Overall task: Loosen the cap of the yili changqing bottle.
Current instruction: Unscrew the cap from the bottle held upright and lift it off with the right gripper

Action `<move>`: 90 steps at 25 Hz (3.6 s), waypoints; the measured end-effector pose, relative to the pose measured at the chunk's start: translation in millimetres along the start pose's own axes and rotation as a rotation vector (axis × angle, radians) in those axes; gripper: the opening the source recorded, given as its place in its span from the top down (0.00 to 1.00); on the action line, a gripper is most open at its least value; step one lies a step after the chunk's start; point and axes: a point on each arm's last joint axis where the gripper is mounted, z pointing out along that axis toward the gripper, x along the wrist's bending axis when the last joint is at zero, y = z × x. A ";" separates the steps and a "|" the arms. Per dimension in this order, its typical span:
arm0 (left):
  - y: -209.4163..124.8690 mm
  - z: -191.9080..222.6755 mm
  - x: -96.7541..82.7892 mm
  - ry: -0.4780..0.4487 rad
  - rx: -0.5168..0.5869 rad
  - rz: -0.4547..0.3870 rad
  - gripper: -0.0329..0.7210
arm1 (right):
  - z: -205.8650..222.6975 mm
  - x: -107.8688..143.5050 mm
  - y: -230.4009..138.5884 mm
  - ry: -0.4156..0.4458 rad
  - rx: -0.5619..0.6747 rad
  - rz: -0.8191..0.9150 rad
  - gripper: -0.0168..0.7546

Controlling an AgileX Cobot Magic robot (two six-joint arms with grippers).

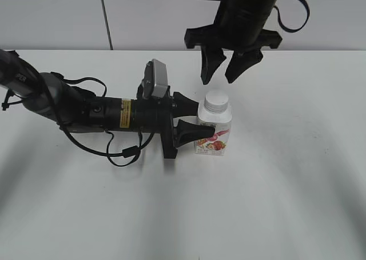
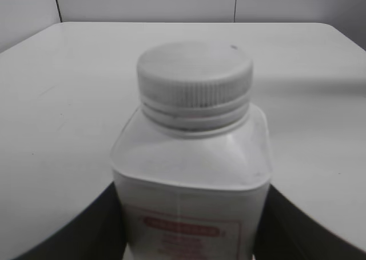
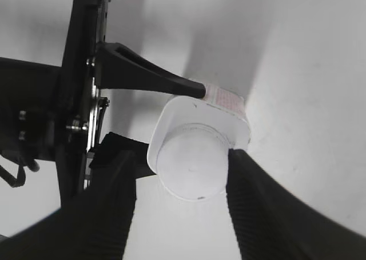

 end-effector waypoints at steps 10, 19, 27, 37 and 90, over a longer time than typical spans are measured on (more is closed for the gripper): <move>-0.1 0.0 0.1 0.001 0.001 0.000 0.45 | 8.3 0.1 -0.1 0.009 0.022 0.040 0.30; -0.1 0.0 0.1 0.001 0.001 0.000 0.45 | 18.8 -5.5 -6.9 -0.025 0.062 0.055 0.30; -0.1 0.0 0.1 0.001 0.001 0.000 0.45 | 28.6 -7.0 -6.7 -0.025 0.085 0.061 0.30; -0.1 0.0 0.1 0.001 0.001 0.000 0.45 | 35.0 -5.8 -6.6 -0.002 0.102 0.075 0.46; -0.7 0.0 0.2 0.002 0.007 0.001 0.46 | -3.3 0.5 -5.1 0.006 0.006 0.056 0.23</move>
